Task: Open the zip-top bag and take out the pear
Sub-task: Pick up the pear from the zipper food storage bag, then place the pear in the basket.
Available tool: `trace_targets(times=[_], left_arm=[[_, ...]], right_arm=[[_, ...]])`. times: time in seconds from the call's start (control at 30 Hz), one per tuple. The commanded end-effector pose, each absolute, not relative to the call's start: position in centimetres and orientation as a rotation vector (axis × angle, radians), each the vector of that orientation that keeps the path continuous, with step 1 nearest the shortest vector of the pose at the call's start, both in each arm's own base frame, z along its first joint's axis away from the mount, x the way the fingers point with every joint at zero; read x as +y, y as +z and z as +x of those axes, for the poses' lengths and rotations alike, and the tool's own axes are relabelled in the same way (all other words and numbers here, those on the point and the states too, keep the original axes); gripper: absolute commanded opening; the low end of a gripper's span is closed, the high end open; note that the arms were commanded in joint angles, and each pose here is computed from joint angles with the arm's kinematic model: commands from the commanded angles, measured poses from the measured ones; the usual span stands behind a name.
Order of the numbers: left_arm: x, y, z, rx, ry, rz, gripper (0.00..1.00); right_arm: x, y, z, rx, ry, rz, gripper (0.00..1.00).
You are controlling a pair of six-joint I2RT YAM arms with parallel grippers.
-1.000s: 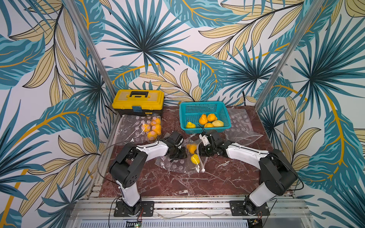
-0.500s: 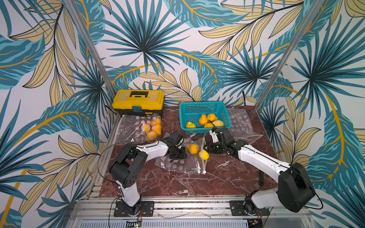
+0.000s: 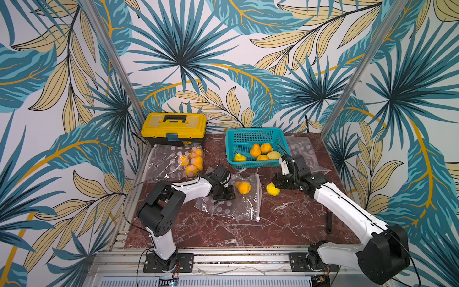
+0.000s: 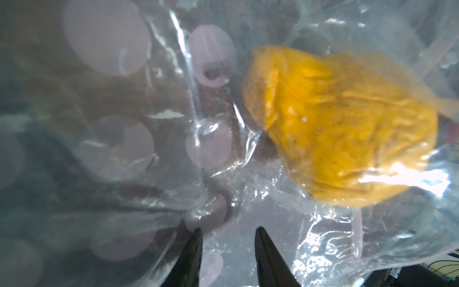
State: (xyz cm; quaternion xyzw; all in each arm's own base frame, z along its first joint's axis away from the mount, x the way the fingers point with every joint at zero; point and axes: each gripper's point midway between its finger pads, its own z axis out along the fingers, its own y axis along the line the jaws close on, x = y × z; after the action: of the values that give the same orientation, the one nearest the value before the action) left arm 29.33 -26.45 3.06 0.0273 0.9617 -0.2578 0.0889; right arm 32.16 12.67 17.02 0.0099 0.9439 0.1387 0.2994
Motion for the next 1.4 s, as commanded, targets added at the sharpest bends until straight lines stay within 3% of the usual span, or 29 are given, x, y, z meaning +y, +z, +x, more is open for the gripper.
trace_targets(times=[0.0, 0.57, 1.03, 1.2, 1.37], left_arm=[[-25.9, 1.7, 28.4, 2.906, -0.734, 0.083, 0.37], [-25.9, 1.8, 28.1, 2.903, -0.747, 0.084, 0.37], [-26.2, 1.4, 27.9, 2.911, -0.757, 0.071, 0.37], [-26.2, 1.2, 27.7, 2.919, -0.756, 0.065, 0.37], [-26.5, 1.1, 27.5, 2.928, -0.764, 0.069, 0.37]], right_arm=[[11.2, 18.6, 32.4, 2.495, 0.270, -0.020, 0.18], [10.6, 25.4, 43.6, 2.322, 0.259, -0.043, 0.18], [11.3, 22.0, 54.3, 2.315, 0.334, -0.035, 0.17], [14.9, 20.6, 55.9, 2.288, 0.559, -0.102, 0.16], [17.4, 19.4, 57.0, 2.255, 0.614, -0.138, 0.16]])
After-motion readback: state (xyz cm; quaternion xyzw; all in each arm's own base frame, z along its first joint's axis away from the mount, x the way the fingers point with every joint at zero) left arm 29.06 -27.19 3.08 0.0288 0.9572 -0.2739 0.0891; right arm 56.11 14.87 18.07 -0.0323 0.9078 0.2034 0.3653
